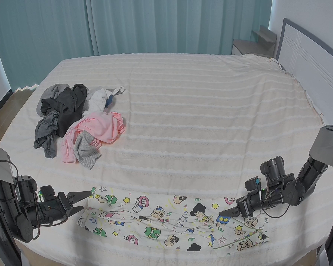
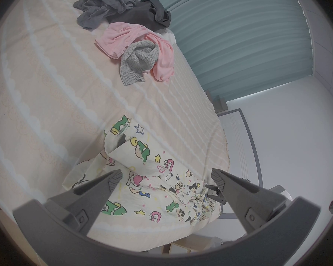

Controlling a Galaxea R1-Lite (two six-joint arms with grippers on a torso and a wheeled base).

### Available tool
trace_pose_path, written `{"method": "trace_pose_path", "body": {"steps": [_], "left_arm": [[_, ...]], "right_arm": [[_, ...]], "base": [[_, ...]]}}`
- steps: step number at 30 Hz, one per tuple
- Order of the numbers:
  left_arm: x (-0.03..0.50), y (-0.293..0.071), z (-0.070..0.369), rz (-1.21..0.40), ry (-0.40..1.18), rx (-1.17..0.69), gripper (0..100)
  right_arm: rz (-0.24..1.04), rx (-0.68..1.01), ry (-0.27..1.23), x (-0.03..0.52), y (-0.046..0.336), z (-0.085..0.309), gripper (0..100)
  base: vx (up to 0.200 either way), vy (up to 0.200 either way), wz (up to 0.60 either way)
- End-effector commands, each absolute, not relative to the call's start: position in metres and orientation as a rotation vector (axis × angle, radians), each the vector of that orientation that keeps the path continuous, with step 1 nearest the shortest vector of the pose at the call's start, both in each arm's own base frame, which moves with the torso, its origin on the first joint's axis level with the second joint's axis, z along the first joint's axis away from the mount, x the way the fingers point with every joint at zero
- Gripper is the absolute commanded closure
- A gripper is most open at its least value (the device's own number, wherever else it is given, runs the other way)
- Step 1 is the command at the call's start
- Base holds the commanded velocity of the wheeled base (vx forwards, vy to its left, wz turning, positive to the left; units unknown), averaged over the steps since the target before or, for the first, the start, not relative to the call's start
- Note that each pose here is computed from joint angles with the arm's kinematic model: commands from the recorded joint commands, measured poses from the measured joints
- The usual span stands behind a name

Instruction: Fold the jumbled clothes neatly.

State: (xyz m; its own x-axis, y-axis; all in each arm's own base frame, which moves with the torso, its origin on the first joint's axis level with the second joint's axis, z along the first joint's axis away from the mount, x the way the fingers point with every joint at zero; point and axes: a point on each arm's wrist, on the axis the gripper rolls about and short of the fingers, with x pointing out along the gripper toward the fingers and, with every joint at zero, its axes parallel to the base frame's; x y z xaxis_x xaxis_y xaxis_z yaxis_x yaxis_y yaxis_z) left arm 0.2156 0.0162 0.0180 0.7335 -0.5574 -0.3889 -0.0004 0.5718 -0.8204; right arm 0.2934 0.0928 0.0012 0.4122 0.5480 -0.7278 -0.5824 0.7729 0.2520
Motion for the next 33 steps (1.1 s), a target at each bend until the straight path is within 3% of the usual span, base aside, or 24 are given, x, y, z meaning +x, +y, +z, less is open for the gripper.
{"method": "trace_pose_path", "body": {"steps": [1,2,3,20,33], "left_arm": [[0.212,0.016,0.017,-0.356,0.694,-0.918,0],[0.212,0.016,0.017,-0.356,0.694,-0.918,0],[0.212,0.016,0.017,-0.356,0.694,-0.918,0],[0.212,0.016,0.017,-0.356,0.694,-0.918,0],[0.212,0.016,0.017,-0.354,0.693,-0.918,0]], "right_arm": [[0.717,-0.043,0.921,0.292,0.094,-0.005,0],[0.718,-0.044,0.921,0.292,0.094,-0.005,0],[0.719,-0.045,0.921,0.292,0.095,-0.005,100],[0.743,-0.056,0.875,0.291,0.101,0.008,100],[0.838,-0.111,0.798,0.296,0.139,0.019,100]], "base": [[0.000,0.000,0.00],[0.000,0.000,0.00],[0.000,0.000,0.00],[0.000,0.000,0.00],[0.000,0.000,0.00]]}}
